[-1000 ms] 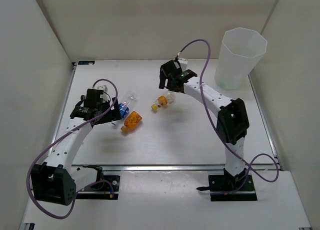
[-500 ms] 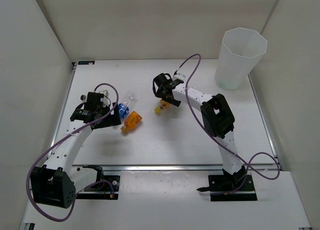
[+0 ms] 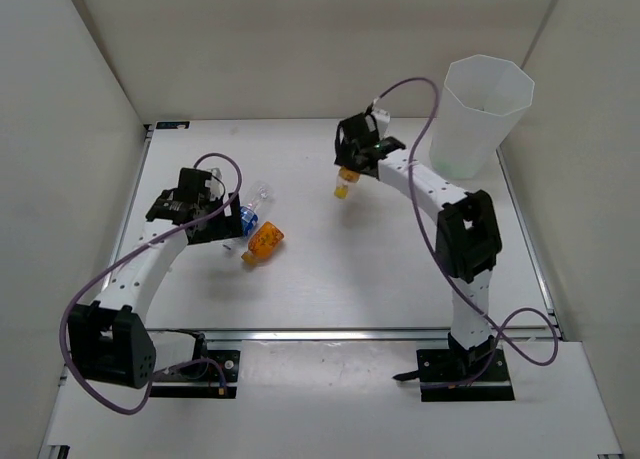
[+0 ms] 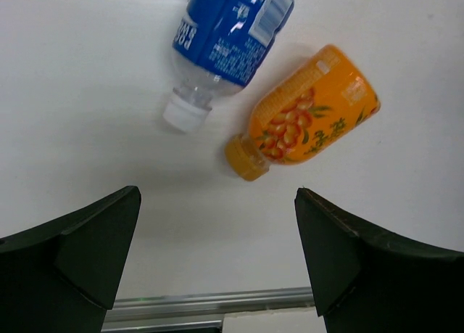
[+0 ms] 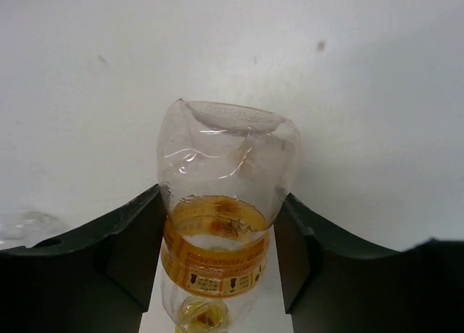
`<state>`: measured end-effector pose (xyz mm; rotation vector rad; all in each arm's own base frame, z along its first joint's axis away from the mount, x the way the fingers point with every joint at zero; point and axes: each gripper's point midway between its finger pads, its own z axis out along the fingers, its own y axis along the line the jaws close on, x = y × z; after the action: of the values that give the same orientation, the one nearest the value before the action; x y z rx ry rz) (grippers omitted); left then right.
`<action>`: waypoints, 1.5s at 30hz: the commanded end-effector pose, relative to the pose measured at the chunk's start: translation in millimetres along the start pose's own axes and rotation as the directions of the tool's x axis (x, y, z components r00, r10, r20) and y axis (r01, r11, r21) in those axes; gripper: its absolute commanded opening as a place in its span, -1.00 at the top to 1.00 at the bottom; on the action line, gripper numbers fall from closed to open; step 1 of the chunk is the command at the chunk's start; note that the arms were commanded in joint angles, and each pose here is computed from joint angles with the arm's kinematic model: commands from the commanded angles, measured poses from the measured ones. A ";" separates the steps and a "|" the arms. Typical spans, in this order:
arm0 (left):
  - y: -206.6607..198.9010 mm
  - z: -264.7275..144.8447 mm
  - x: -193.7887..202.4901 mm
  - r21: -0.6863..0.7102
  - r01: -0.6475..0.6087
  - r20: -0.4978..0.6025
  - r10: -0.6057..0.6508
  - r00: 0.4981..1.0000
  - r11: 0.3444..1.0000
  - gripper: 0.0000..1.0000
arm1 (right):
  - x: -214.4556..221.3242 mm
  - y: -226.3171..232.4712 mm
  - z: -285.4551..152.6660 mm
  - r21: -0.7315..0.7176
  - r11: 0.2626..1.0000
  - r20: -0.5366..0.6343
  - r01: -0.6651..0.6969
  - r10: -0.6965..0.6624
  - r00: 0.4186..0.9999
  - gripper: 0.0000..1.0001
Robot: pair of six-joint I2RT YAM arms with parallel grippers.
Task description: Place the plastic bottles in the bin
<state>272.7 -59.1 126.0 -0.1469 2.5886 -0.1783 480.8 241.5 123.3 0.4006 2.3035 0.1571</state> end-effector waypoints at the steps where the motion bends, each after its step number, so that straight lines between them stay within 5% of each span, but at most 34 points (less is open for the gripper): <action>1: -18.2 1.1 -32.0 0.065 0.002 0.052 -0.006 0.999 0.998 -0.97 | -150.4 26.1 -100.7 -0.218 0.971 0.336 0.093 -0.014 0.942 0.81; 6: -42.5 19.3 -62.8 0.135 0.023 0.070 -0.033 0.997 0.991 -0.98 | -257.0 -44.9 -141.7 -0.082 0.984 0.522 0.157 -0.091 0.848 0.78; 11: -44.7 36.9 -84.7 0.130 0.071 0.063 -0.080 0.995 0.989 -0.96 | -346.6 -131.2 -179.9 0.144 0.989 0.709 0.024 -0.120 0.695 0.72; 15: -31.6 41.5 -102.5 0.092 0.177 0.068 -0.184 0.981 0.980 -0.97 | -392.1 -179.9 -171.8 0.175 0.984 0.745 -0.019 -0.119 0.656 0.70; 20: 7.9 37.7 -111.3 -0.012 0.317 0.114 -0.314 0.943 0.948 -0.98 | -411.5 -235.1 -128.2 0.304 0.952 0.725 -0.037 -0.206 0.658 0.53; 23: 30.1 33.3 -111.3 -0.049 0.407 0.158 -0.396 0.905 0.912 -0.97 | -413.4 -255.8 -114.0 0.394 0.918 0.695 -0.038 -0.271 0.666 0.25; 25: 52.0 30.2 -116.1 -0.088 0.488 0.222 -0.461 0.859 0.868 -0.97 | -407.8 -252.4 -93.3 0.402 0.916 0.668 0.006 -0.297 0.683 -0.41; 28: 79.9 26.3 -120.1 -0.110 0.587 0.294 -0.538 0.790 0.802 -0.95 | -406.2 -247.5 -85.8 0.382 0.924 0.668 0.018 -0.289 0.686 -0.98; 34: 144.5 33.4 -116.6 -0.198 0.724 0.392 -0.624 0.676 0.660 -0.98 | -409.3 -236.6 -97.0 0.278 0.959 0.676 0.062 -0.241 0.697 -0.98; 39: 150.3 51.1 -149.5 -0.100 0.762 0.425 -0.665 0.614 0.640 -0.97 | -407.2 -209.4 -122.3 0.120 0.983 0.679 0.137 -0.182 0.711 -0.98; 45: 171.8 87.7 -160.1 -0.151 0.799 0.430 -0.689 0.584 0.582 -0.97 | -383.4 -194.8 -143.4 -0.047 0.978 0.630 0.202 -0.128 0.766 -0.99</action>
<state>423.0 111.0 96.8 -1.2839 2.1128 -0.0090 610.8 -87.5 393.2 0.2115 1.6976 -0.0812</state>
